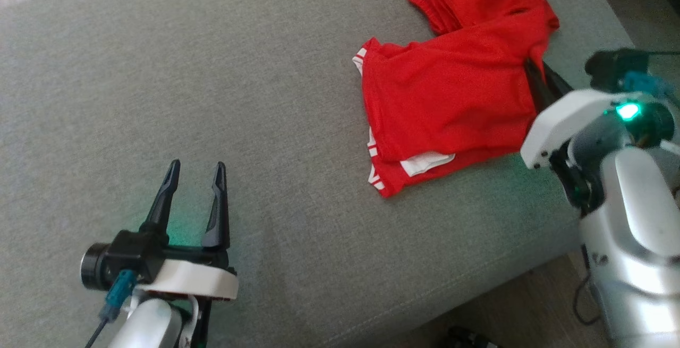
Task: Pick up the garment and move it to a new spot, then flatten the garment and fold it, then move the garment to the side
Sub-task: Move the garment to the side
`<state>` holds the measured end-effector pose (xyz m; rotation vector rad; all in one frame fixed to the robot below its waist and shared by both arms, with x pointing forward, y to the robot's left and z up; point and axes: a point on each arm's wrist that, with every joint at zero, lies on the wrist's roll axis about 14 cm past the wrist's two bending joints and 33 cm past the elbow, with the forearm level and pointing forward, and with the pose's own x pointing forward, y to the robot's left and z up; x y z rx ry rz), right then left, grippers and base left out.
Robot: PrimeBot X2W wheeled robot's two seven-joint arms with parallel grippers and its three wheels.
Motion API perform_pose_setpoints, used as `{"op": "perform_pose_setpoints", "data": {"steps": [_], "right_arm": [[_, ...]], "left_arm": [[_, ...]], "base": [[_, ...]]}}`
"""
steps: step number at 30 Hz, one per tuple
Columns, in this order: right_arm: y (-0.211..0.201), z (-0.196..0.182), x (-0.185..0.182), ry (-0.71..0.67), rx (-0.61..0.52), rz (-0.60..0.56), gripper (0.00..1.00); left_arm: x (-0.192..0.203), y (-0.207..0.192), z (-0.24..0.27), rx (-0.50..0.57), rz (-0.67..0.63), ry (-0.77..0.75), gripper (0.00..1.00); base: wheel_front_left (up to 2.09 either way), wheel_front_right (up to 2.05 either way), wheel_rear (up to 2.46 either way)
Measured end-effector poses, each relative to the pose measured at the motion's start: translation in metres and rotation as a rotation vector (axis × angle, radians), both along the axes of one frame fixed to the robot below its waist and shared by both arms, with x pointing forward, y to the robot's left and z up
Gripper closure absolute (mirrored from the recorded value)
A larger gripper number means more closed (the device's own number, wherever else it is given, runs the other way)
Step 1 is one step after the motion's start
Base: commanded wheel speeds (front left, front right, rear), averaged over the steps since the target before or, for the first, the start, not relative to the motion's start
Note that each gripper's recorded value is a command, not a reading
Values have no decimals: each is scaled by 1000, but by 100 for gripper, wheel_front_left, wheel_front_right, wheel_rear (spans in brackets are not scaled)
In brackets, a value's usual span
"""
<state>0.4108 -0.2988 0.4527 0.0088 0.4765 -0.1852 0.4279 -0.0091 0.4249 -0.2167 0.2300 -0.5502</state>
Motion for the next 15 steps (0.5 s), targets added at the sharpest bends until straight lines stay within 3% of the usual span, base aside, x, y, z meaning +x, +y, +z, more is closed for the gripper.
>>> {"op": "perform_pose_setpoints", "data": {"steps": [9,15], "right_arm": [[25,53,66,-107,-45,115,100],[13,76,98,-117,-80,107,100]], "left_arm": [[1,24,1,23,59,-6,0],[-1,45,2,40,115,-9,0]], "base": [[0,0,0],[0,0,0]]}}
